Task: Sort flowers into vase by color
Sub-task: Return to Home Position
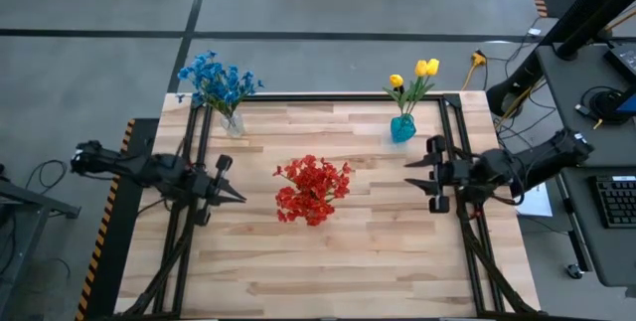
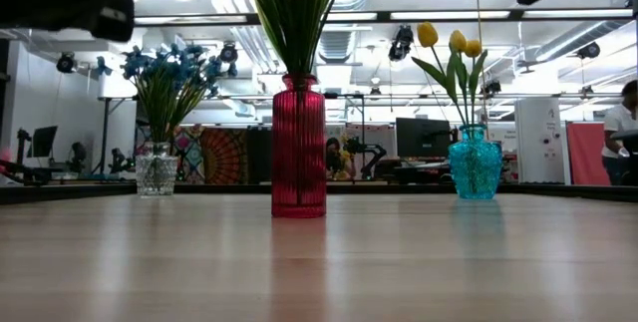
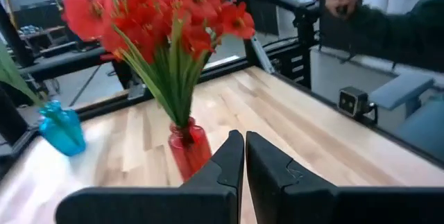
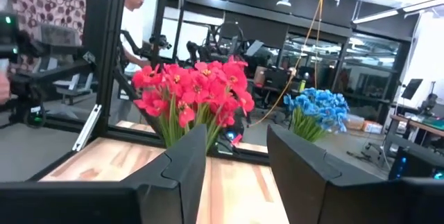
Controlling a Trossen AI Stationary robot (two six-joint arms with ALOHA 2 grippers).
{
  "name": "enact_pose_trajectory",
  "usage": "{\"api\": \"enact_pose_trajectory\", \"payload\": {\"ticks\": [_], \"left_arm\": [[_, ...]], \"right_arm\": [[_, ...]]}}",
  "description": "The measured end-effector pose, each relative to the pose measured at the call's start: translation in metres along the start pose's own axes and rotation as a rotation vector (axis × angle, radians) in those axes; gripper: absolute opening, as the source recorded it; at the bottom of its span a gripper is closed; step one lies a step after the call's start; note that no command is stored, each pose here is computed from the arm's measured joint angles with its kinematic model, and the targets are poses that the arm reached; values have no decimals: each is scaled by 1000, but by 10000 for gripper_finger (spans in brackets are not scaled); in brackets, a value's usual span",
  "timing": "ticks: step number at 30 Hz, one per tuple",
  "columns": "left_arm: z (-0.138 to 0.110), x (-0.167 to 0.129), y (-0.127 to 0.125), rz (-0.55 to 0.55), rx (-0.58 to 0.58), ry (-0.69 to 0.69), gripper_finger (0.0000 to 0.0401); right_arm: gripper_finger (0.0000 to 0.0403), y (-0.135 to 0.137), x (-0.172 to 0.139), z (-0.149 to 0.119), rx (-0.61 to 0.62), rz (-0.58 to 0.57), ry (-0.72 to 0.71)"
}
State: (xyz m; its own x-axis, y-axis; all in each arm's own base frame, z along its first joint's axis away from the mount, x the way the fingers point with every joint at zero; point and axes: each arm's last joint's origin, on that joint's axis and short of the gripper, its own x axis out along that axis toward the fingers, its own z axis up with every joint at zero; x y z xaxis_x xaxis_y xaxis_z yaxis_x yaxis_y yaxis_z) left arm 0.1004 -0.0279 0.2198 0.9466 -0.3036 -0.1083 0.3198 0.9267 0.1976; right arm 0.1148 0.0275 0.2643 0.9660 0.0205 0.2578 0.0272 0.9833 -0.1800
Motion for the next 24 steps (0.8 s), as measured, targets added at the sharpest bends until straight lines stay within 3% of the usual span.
{"api": "enact_pose_trajectory", "payload": {"ticks": [9, 16, 24], "left_arm": [[-47, 4, -11, -23, -53, -150, 0], [-49, -1, -12, -33, -44, -147, 0], [-53, 1, -11, 21, 18, -101, 0]], "right_arm": [[139, -2, -31, -25, 62, -22, -88], [136, 1, -43, -53, 90, -75, -100], [137, 1, -41, -57, 75, -100, -58]]}}
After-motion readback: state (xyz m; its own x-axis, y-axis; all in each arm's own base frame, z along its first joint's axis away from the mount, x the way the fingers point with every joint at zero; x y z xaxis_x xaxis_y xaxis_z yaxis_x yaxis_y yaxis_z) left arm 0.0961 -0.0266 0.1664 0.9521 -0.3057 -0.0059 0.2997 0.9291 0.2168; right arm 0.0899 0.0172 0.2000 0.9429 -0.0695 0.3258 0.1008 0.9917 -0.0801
